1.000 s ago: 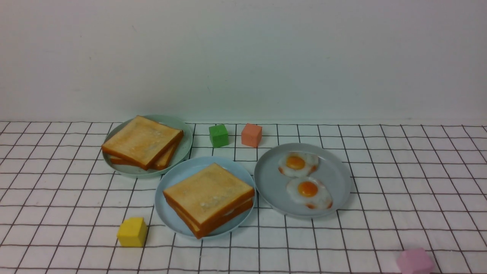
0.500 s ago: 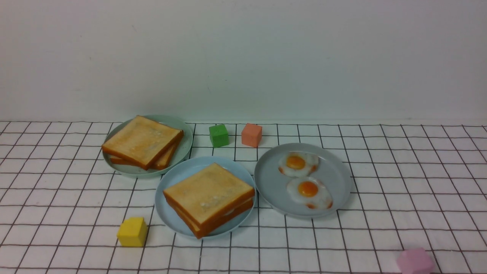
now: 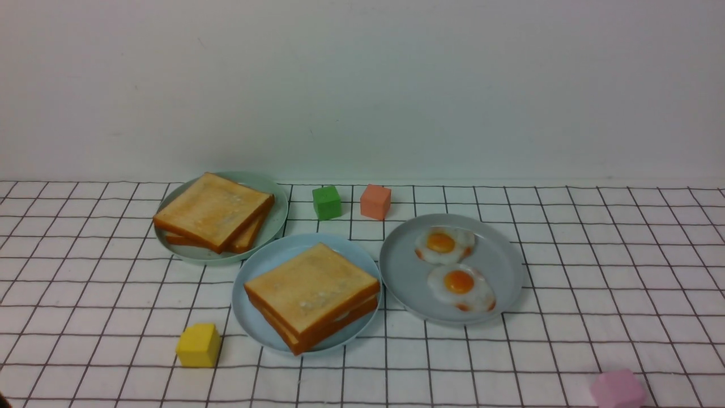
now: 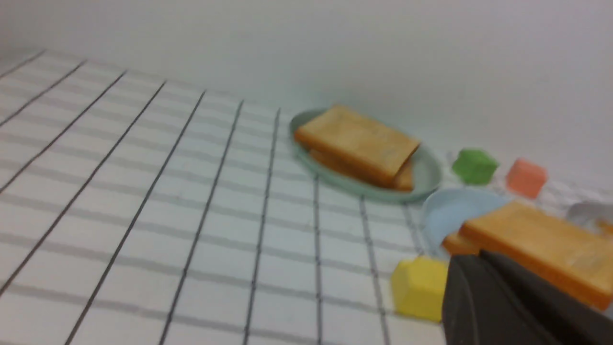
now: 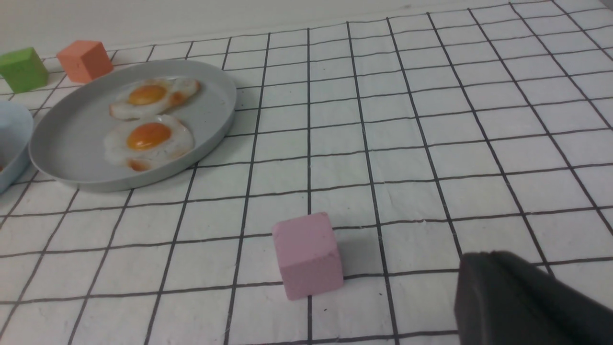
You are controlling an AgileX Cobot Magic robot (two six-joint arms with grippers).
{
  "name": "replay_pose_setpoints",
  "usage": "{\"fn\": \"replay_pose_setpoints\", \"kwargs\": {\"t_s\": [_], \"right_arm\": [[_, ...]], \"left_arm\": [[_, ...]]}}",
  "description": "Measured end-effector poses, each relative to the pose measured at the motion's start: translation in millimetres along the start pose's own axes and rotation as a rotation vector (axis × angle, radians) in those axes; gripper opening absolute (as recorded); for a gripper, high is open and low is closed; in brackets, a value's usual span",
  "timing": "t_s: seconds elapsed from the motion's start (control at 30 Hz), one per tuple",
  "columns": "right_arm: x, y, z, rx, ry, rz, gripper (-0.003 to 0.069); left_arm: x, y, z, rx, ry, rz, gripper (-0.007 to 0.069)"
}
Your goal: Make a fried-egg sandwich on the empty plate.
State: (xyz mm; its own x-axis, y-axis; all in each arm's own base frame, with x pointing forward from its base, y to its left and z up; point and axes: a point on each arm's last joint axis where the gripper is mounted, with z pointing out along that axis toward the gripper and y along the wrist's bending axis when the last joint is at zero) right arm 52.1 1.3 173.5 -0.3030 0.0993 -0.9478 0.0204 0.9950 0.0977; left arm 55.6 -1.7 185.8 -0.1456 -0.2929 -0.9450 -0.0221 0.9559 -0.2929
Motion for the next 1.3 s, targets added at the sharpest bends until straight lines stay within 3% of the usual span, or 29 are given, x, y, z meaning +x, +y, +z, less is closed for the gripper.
{"fn": "replay_pose_setpoints", "kwargs": {"t_s": [0.17,1.3], "right_arm": [[0.0,0.0,0.0,0.0,0.0,0.0,0.0015],[0.0,0.0,0.0,0.0,0.0,0.0,0.0064]], "left_arm": [[15.9,6.7,-0.8,-0.085,0.15,-0.012,-0.0013],[16.2,6.9,-0.8,-0.088,0.154,-0.012,-0.0013]]}}
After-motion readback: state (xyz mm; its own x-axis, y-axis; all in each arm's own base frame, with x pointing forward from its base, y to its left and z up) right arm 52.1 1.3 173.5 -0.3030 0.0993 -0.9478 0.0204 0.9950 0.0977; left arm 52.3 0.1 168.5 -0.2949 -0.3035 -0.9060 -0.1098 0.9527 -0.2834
